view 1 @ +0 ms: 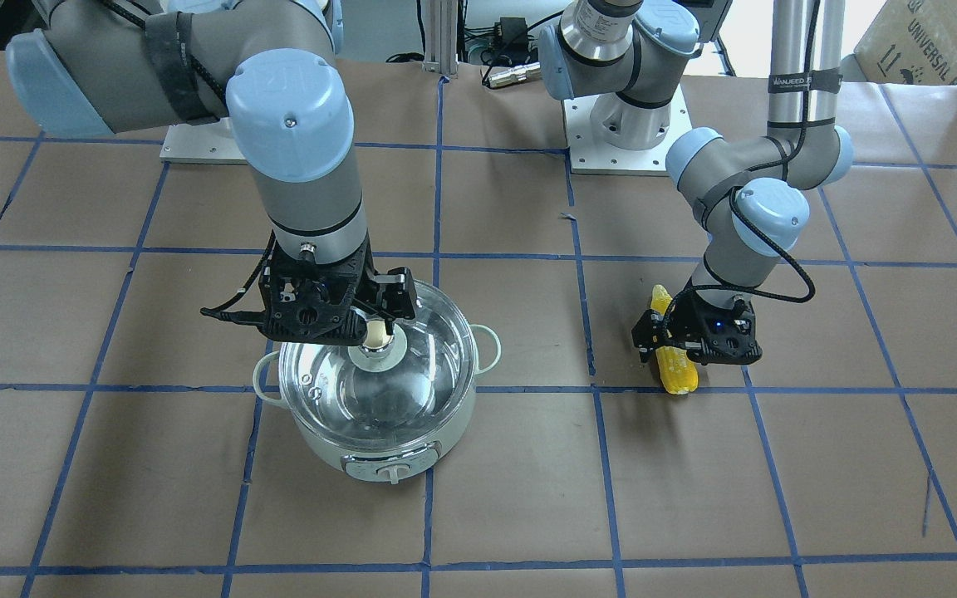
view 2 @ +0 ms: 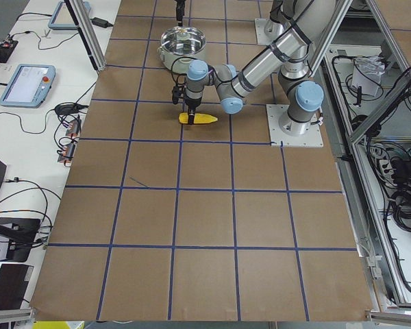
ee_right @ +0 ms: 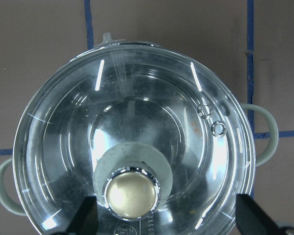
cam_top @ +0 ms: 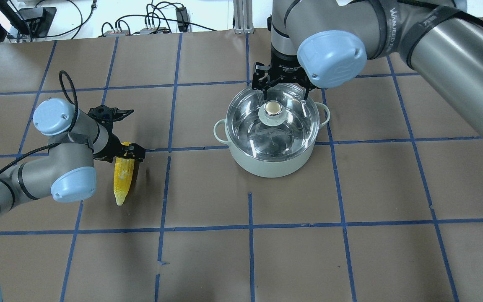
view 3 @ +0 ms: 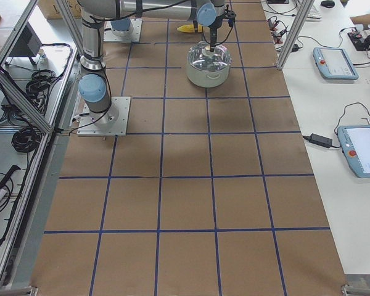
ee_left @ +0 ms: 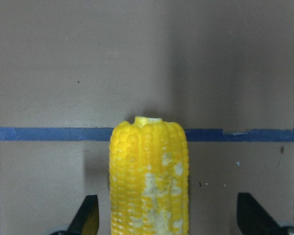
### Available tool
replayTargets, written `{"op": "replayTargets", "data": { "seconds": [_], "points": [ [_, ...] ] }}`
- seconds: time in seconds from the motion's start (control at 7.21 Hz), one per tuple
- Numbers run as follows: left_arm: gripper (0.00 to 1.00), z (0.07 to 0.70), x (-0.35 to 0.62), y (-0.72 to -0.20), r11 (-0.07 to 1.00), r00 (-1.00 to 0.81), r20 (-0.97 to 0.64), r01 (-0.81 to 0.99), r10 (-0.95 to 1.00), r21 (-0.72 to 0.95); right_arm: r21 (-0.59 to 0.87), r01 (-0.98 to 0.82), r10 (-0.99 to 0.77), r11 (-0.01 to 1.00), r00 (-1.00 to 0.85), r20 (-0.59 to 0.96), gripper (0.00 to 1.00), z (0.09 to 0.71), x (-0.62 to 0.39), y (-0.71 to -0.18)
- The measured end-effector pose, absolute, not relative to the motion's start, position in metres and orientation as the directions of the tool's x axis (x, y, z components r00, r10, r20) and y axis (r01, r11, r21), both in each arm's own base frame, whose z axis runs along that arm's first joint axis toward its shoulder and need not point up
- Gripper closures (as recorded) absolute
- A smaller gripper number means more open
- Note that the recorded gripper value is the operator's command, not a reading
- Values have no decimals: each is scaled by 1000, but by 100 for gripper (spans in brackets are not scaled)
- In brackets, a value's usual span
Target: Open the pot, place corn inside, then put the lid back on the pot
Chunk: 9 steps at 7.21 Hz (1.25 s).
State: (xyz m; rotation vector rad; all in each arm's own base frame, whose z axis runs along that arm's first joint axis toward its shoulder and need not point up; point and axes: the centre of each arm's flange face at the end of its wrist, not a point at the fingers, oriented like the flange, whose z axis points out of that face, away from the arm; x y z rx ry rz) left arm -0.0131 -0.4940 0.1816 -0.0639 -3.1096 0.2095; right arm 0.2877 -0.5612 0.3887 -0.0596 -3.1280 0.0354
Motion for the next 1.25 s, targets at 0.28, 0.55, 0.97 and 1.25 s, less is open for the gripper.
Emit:
{"op": "replayTargets", "data": {
  "seconds": [0.28, 0.55, 0.97, 1.25],
  "points": [
    [66, 182, -11, -495, 989, -999, 18, 47, 50, -141, -23, -12, -12, 1000, -1000, 16, 1, 383, 306, -554],
    [96, 187, -10, -495, 987, -999, 13, 43, 46, -153, -34, -67, -67, 997, -998, 15, 1, 375, 316, -554],
    [98, 206, -9, -494, 985, -999, -3, 33, 33, -172, -20, -104, -103, 994, -994, 20, 2, 363, 312, -559],
    [98, 262, -11, -481, 989, -1000, -11, -11, -13, -144, -11, -112, -112, 994, -993, 21, 3, 356, 308, -560]
  ]
}}
